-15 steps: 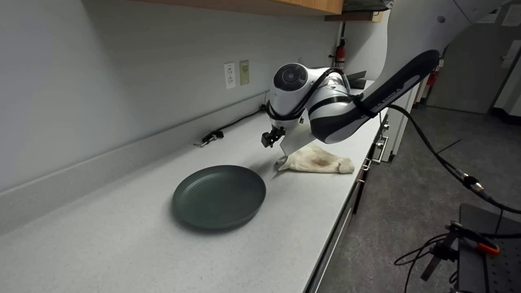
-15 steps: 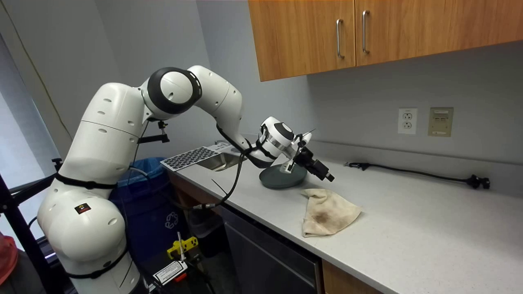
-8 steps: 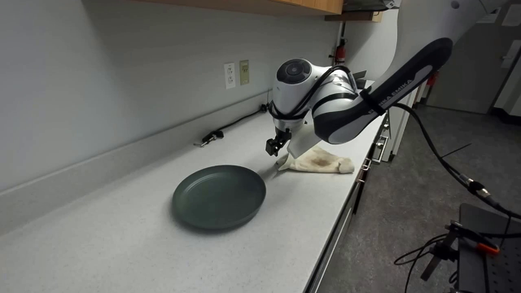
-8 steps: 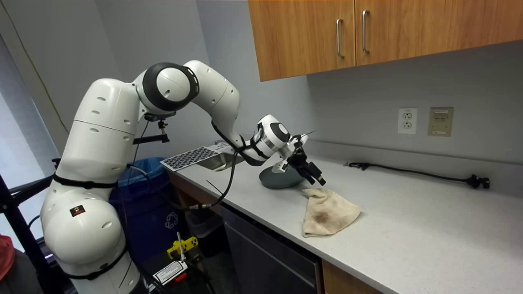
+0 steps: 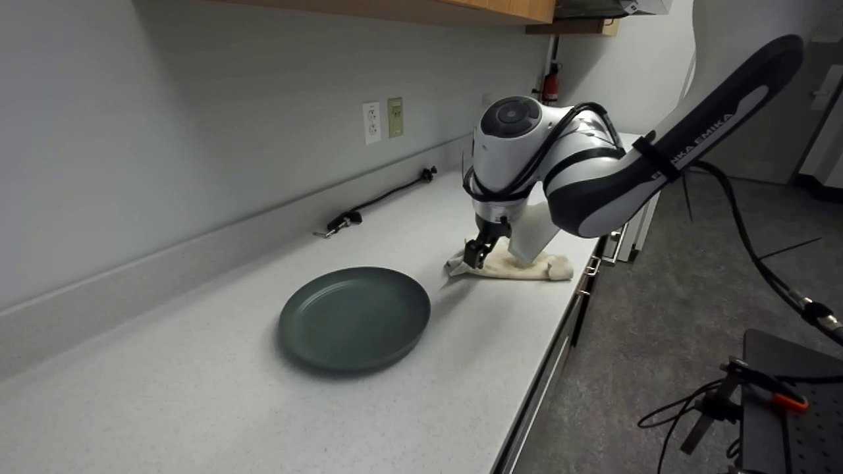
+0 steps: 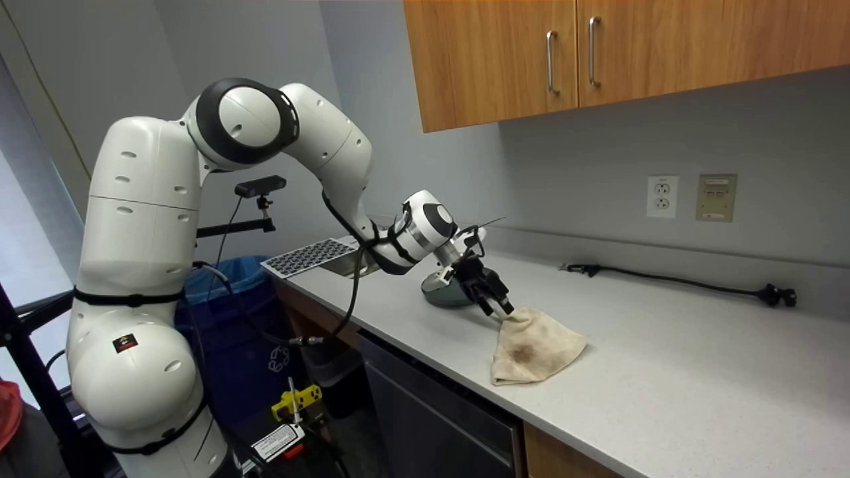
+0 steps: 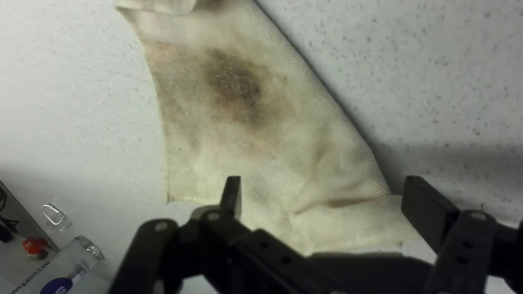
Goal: Fold the towel into a triangle twice
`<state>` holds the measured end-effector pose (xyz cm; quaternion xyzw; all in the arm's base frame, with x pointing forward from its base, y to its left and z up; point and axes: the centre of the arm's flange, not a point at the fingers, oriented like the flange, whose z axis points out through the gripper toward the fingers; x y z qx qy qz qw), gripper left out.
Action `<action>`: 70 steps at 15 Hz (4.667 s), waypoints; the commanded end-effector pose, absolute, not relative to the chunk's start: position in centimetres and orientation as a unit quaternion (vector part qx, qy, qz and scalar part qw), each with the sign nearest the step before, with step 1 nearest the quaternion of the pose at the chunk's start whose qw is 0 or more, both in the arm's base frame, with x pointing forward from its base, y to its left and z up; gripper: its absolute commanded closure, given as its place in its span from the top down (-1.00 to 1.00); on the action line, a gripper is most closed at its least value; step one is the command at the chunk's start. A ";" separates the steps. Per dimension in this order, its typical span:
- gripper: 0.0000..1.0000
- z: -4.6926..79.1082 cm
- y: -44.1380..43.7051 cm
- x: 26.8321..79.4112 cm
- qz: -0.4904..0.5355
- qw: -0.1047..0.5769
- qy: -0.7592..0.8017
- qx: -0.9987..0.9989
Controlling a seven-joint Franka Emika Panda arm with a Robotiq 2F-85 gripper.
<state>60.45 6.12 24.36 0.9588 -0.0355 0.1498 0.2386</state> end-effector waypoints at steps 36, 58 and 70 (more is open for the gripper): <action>0.77 21.2 -6.0 53.3 -0.016 0.100 0.015 0.995; -0.97 22.3 -8.8 49.6 -0.069 0.154 0.030 0.985; -0.97 32.5 -5.7 52.3 0.049 0.219 0.024 0.974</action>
